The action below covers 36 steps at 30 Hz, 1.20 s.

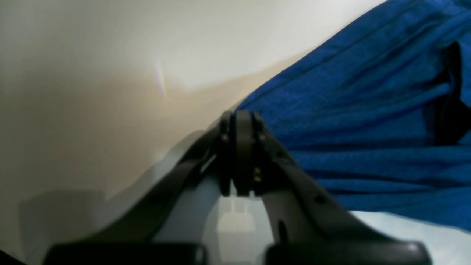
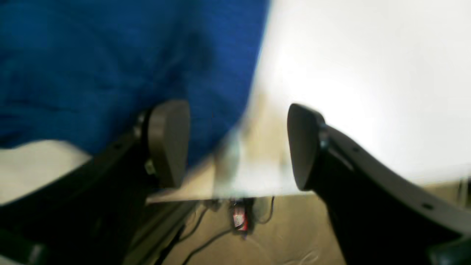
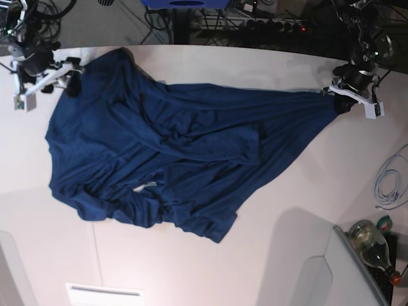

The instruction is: Layout the t-shirt on the table in an organized manner, then fold the t-shirt properly

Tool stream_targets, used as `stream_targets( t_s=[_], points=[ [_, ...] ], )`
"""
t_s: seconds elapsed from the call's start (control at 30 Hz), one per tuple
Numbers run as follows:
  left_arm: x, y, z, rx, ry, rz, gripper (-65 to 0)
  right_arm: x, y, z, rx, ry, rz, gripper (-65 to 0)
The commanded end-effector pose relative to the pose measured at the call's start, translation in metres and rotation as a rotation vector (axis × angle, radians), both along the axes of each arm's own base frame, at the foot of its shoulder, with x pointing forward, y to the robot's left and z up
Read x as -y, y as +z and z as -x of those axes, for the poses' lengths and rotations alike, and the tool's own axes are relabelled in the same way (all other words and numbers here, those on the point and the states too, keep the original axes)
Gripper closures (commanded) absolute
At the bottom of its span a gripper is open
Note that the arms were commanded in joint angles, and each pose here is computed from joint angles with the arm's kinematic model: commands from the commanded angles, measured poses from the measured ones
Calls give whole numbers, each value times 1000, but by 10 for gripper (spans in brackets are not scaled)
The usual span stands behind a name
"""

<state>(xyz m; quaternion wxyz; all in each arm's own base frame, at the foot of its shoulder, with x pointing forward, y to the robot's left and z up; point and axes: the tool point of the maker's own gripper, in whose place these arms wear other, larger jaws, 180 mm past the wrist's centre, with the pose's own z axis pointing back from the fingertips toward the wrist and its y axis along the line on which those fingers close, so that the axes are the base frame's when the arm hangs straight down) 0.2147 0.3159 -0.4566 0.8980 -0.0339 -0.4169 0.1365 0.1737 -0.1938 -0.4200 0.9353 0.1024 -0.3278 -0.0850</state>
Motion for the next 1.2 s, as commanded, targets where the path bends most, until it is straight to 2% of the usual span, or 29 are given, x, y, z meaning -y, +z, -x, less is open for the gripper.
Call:
stream_targets(
  t_s=[0.0, 0.17, 0.3, 0.43, 0.47, 0.5, 0.57, 0.6, 0.67, 0.77, 0.93, 1.03, 1.1, 1.17],
  points=[
    [-7, 13, -9, 45, -1, -21, 0, -13, 7, -5, 33, 37, -20, -396],
    [-7, 15, -10, 50, -2, -24, 0, -62, -8, 1, -30, 166, -75, -395],
    [-7, 14, -9, 47, 1, -22, 0, -78, -27, 7, -85, 234, -39, -392],
    [-8, 14, -8, 46, 4, -23, 0, -81, -40, 6, -116, 242, -16, -377],
    [-8, 14, -8, 46, 4, -23, 0, -82, -41, 5, -116, 244, -18, -338],
    [-8, 14, -8, 46, 4, -23, 0, -82, -42, 4, -118, 244, -19, -261],
    [-8, 13, -8, 45, 4, -22, 0, -83, -39, -1, -104, 247, -18, -63],
    [-8, 12, -6, 40, 4, -22, 0, -83, -39, -2, -102, 248, -19, 0],
    [-8, 11, -4, 35, 3, -23, 0, -82, -27, -19, -55, 248, -9, -23],
    [-7, 10, -3, 32, 4, -20, 0, -82, -4, -37, -30, 284, 21, 0],
    [-7, 11, -3, 33, 4, -21, 0, -83, 33, -85, 9, 329, 69, -6],
    [-7, 11, -3, 33, 4, -21, 0, -79, 22, -118, -18, 313, 59, -11],
    [-7, 11, -3, 33, 4, -21, 0, -76, 13, -132, -45, 302, 49, -57],
    [-7, 11, -3, 33, 4, -21, 0, -72, 14, -135, -42, 302, 57, -158]
  ],
)
